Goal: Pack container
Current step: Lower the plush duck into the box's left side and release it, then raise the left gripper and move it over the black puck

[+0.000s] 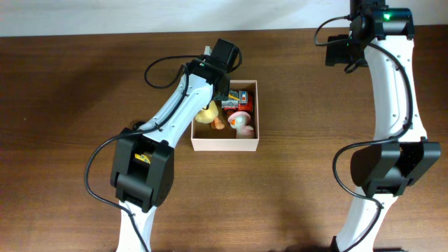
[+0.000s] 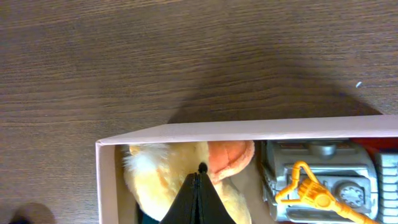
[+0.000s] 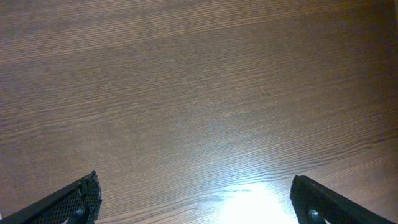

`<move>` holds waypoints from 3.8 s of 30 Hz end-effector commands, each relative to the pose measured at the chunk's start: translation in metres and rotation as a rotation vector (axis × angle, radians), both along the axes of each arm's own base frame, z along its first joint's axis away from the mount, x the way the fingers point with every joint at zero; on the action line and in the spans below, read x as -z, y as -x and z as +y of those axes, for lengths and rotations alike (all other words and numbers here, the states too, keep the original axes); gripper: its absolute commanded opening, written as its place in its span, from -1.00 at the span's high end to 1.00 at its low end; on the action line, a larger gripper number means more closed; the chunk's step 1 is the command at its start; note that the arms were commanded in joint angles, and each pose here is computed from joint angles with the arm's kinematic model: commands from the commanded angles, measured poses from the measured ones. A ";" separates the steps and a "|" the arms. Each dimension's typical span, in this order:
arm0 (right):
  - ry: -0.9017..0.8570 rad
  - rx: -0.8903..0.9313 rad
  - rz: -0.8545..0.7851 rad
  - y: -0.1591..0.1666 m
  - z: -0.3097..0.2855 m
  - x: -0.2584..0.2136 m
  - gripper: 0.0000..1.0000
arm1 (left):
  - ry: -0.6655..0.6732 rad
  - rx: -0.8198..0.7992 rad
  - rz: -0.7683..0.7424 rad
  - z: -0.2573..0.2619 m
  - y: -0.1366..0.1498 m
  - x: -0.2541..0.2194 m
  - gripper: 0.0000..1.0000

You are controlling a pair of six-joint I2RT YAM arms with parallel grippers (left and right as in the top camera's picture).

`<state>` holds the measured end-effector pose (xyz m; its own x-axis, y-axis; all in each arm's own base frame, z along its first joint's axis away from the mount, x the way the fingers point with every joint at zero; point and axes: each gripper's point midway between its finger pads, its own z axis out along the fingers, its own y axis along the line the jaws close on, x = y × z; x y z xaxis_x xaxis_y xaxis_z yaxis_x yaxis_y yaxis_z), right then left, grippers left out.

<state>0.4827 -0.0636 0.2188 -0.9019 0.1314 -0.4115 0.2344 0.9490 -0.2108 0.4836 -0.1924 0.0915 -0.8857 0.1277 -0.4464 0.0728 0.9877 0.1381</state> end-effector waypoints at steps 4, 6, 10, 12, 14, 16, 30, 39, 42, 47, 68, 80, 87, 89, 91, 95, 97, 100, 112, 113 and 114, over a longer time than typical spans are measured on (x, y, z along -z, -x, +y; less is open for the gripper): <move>0.016 0.017 -0.016 -0.001 -0.006 -0.005 -0.98 | -0.024 -0.011 -0.021 0.007 -0.007 -0.003 0.96; 0.016 0.017 -0.016 -0.001 -0.006 -0.005 -0.98 | -0.029 -0.010 -0.010 0.007 -0.007 0.003 0.96; 0.016 0.017 -0.016 -0.001 -0.006 -0.005 -0.98 | -0.043 -0.011 0.016 0.008 -0.006 0.018 0.96; 0.016 0.017 -0.016 -0.001 -0.006 -0.005 -0.97 | -0.048 -0.011 0.026 0.009 -0.006 0.023 0.96; 0.016 0.017 -0.016 -0.001 -0.006 -0.005 -0.98 | -0.052 -0.012 0.034 0.009 -0.006 0.028 0.96; 0.016 0.017 -0.016 -0.001 -0.006 -0.005 -0.98 | -0.053 -0.013 0.036 0.010 -0.006 0.029 0.96; 0.016 0.017 -0.016 -0.001 -0.006 -0.005 -0.98 | -0.003 0.034 -0.119 -0.006 -0.041 -0.046 0.73; 0.016 0.017 -0.016 -0.001 -0.006 -0.005 -0.98 | -0.014 0.023 -0.087 0.011 -0.012 -0.128 -0.71; 0.016 0.017 -0.016 -0.001 -0.006 -0.005 -0.98 | -0.026 -0.001 -0.040 0.024 0.008 -0.144 -0.87; 0.016 0.017 -0.016 -0.001 -0.006 -0.005 -0.98 | -0.070 -0.040 0.094 0.051 0.044 -0.146 -0.99; 0.016 0.017 -0.016 -0.001 -0.006 -0.005 -0.98 | 0.161 0.027 -0.106 0.060 0.099 -0.261 -0.98; 0.016 0.017 -0.016 -0.001 -0.006 -0.005 -0.98 | -0.056 -0.259 -0.007 0.151 0.152 -0.219 -0.99; 0.016 0.017 -0.016 -0.001 -0.006 -0.005 -0.98 | 0.046 -0.240 0.096 0.167 0.129 -0.122 -0.99; 0.016 0.017 -0.016 -0.001 -0.006 -0.005 -0.99 | 0.080 -0.274 0.096 0.177 0.122 -0.103 -0.99; 0.016 0.017 -0.016 -0.001 -0.006 -0.005 -0.98 | 0.119 -0.269 0.088 0.189 0.113 -0.083 -0.99; 0.016 0.017 -0.016 -0.001 -0.006 -0.005 -0.98 | 0.147 -0.223 0.071 0.213 0.104 -0.054 -0.98; 0.016 0.017 -0.016 -0.001 -0.006 -0.005 -0.98 | 0.156 -0.224 0.081 0.222 0.106 -0.040 -0.98; 0.016 0.017 -0.016 -0.001 -0.006 -0.005 -0.98 | 0.155 -0.244 0.122 0.229 0.110 -0.019 -0.99; 0.016 0.017 -0.016 -0.001 -0.006 -0.005 -0.97 | 0.225 -0.188 0.224 0.213 0.086 0.055 -0.99; 0.016 0.017 -0.016 -0.001 -0.006 -0.005 -0.98 | 0.225 -0.188 0.228 0.214 0.085 0.059 -0.99; 0.016 0.017 -0.016 -0.001 -0.006 -0.005 -0.98 | 0.225 -0.188 0.234 0.214 0.085 0.063 -0.98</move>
<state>0.4826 -0.0641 0.2190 -0.9018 0.1313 -0.4117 0.2355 0.9481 -0.2134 0.3993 0.0261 0.0432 -0.9557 -0.1499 -0.2532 -0.1379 0.9883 -0.0644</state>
